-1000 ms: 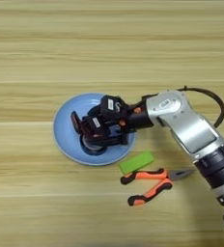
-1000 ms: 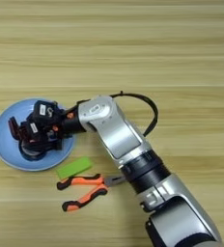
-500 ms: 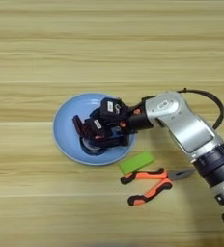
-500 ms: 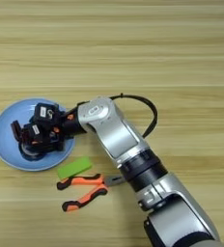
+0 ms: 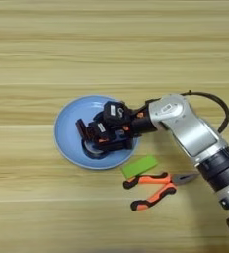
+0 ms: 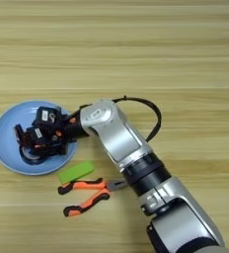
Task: Move the objects on the table
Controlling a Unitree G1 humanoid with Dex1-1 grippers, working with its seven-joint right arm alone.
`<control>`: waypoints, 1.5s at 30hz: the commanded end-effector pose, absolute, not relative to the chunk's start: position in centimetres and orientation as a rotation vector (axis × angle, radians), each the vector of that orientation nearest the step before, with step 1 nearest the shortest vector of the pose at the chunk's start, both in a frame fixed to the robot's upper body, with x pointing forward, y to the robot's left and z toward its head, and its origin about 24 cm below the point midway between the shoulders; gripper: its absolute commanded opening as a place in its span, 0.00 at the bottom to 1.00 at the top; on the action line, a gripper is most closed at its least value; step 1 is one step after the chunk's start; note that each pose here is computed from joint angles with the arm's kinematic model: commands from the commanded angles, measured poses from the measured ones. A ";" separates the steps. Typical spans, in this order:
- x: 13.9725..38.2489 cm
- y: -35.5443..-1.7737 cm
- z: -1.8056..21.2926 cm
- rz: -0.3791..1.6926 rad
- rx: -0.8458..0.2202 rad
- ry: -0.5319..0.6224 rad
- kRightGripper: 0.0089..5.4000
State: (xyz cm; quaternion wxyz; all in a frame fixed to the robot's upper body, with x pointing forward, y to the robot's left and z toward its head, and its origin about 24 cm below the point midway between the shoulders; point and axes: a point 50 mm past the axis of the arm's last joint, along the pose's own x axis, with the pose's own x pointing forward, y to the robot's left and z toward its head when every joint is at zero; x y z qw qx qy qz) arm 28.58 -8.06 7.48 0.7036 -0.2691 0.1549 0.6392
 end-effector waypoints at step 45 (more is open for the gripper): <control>29.3 -8.7 13.4 1.408 -0.601 0.052 1.00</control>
